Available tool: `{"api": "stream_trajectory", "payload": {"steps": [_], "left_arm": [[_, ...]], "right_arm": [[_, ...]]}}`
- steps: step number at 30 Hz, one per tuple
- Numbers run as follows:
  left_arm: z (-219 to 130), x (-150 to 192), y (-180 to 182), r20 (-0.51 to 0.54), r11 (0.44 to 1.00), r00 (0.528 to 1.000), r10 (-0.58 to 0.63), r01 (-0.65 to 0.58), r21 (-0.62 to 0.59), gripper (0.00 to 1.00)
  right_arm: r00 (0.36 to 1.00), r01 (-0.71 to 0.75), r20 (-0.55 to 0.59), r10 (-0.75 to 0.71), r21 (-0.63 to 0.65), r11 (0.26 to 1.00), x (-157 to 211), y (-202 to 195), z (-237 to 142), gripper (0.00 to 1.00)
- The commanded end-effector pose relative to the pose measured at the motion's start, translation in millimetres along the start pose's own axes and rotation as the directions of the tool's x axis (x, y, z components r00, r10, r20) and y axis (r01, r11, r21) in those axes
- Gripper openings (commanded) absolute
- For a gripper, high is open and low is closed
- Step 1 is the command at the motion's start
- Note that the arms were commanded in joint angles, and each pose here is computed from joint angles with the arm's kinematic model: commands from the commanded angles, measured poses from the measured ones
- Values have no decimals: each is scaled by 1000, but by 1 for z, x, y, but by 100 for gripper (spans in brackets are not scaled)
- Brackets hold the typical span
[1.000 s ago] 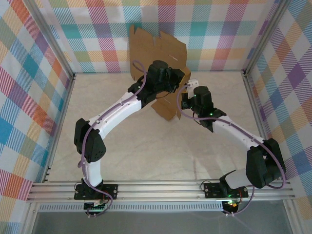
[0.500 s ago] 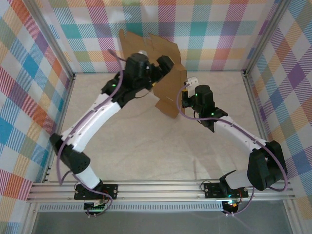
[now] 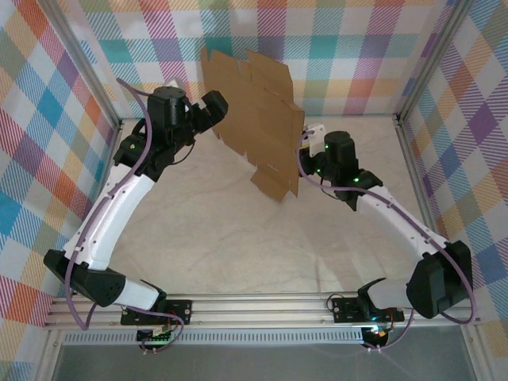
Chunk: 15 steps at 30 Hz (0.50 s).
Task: Fold the paper box
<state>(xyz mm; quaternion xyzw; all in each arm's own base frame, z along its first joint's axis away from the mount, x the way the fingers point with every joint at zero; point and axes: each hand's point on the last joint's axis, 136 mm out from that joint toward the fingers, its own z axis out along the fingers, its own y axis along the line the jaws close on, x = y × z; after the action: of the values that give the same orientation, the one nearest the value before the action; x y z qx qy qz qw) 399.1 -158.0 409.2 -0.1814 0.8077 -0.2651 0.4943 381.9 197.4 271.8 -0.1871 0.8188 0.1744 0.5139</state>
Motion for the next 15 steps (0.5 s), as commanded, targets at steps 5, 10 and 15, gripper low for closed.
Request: {"api": "stream_trajectory", "payload": {"steps": [5, 10, 15], "left_arm": [[5, 3, 29, -44, 997, 998, 41, -44, -59, 100], [15, 11, 33, -95, 994, 993, 68, -75, -76, 100], [23, 18, 35, -136, 991, 986, 96, -107, -81, 100]], "right_arm": [[946, -321, -25, 322, -187, 929, -32, -1, -49, 0], [788, -615, -168, 592, -242, 750, -25, -21, -64, 0], [655, -754, -367, 660, -264, 602, 6, -22, -55, 0]]}}
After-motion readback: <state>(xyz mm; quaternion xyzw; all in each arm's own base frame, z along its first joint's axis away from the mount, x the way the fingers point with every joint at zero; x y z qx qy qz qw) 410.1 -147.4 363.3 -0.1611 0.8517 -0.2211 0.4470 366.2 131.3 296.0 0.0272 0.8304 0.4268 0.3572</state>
